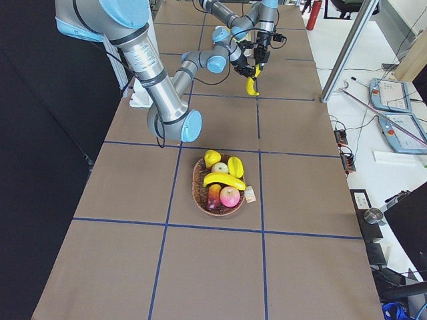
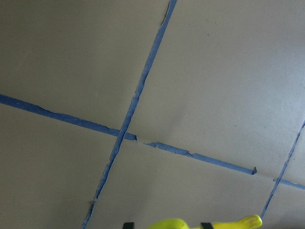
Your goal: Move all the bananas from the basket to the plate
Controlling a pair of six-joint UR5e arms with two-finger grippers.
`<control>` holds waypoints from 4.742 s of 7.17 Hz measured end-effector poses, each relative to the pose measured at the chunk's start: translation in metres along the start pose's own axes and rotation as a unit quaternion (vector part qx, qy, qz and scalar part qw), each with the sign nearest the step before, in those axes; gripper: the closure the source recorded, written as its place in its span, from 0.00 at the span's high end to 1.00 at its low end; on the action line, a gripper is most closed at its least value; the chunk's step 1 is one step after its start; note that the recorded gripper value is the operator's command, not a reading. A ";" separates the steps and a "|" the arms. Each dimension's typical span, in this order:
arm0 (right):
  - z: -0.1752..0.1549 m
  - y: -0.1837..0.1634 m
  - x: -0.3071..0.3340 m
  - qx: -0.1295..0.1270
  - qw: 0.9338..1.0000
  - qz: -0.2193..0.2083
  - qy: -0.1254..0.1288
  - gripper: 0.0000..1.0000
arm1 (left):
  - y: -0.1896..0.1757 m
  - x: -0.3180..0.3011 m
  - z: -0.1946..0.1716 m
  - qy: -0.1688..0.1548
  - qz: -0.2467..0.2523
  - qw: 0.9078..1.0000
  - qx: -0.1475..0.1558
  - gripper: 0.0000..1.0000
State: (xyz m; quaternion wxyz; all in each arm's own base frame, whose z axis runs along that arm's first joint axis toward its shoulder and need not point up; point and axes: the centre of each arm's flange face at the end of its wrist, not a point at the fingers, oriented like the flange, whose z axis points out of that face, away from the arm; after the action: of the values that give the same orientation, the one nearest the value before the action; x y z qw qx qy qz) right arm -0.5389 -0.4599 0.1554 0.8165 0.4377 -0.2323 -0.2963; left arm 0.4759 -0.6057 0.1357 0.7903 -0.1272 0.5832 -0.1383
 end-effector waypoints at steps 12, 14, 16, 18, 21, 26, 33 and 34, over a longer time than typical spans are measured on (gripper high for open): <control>-0.057 -0.005 0.031 0.042 0.998 0.022 -0.028 0.99 | -0.029 -0.021 -0.022 -0.002 0.000 1.000 0.011 0.00; -0.063 0.008 0.075 0.029 0.998 0.038 -0.052 0.99 | -0.080 -0.074 -0.075 -0.003 -0.003 1.000 -0.007 0.00; -0.054 0.027 0.129 -0.026 0.997 0.059 -0.041 0.98 | -0.131 -0.150 -0.146 0.009 0.004 0.999 -0.031 0.00; -0.047 0.052 0.189 -0.079 0.992 0.090 -0.029 0.98 | -0.154 -0.225 -0.199 0.026 0.029 0.998 -0.040 0.00; -0.045 0.077 0.242 -0.110 0.984 0.130 -0.049 0.99 | -0.162 -0.329 -0.198 0.018 0.104 0.993 -0.046 0.00; -0.042 0.082 0.250 -0.115 0.983 0.136 -0.049 0.99 | -0.147 -0.514 -0.192 -0.008 0.206 0.977 -0.053 0.00; -0.037 0.089 0.249 -0.122 0.981 0.143 -0.049 0.99 | -0.120 -0.547 -0.182 -0.063 0.230 0.971 -0.035 1.00; -0.037 0.090 0.249 -0.123 0.979 0.152 -0.049 0.99 | -0.126 -0.534 -0.185 -0.085 0.225 0.970 -0.017 1.00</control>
State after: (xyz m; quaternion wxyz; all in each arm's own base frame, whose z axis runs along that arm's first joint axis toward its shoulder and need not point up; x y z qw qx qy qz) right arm -0.3122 -0.5699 0.2428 0.8872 0.2784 -0.2977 -0.2160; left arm 0.1399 -0.5338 0.6020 0.8453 -0.0169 0.5301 0.0645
